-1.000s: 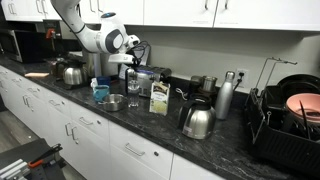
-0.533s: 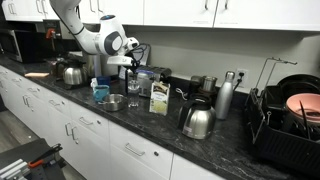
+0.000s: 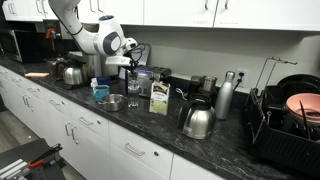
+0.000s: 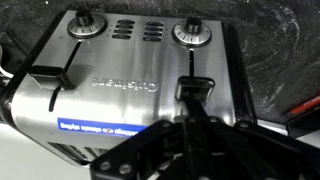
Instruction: Push the left toaster lever.
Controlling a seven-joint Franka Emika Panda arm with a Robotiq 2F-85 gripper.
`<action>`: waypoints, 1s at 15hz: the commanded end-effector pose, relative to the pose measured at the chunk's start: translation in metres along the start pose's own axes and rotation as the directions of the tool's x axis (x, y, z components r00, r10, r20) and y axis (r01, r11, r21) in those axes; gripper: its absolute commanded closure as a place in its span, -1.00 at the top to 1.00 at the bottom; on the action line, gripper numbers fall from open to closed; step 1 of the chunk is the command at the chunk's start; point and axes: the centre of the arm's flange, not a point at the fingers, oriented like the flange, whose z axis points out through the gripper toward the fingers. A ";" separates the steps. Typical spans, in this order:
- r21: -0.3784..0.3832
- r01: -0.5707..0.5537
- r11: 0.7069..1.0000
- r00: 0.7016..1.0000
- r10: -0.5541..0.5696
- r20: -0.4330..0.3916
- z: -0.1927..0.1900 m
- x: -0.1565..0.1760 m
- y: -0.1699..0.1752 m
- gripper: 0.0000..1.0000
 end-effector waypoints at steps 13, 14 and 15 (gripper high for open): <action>0.008 0.000 1.000 0.999 0.000 0.037 0.030 -0.012 -0.010 -1.00; 0.011 -0.002 1.000 0.999 0.001 0.046 0.033 -0.014 -0.012 -1.00; 0.009 -0.004 1.000 0.999 0.003 0.052 0.037 -0.015 -0.013 -1.00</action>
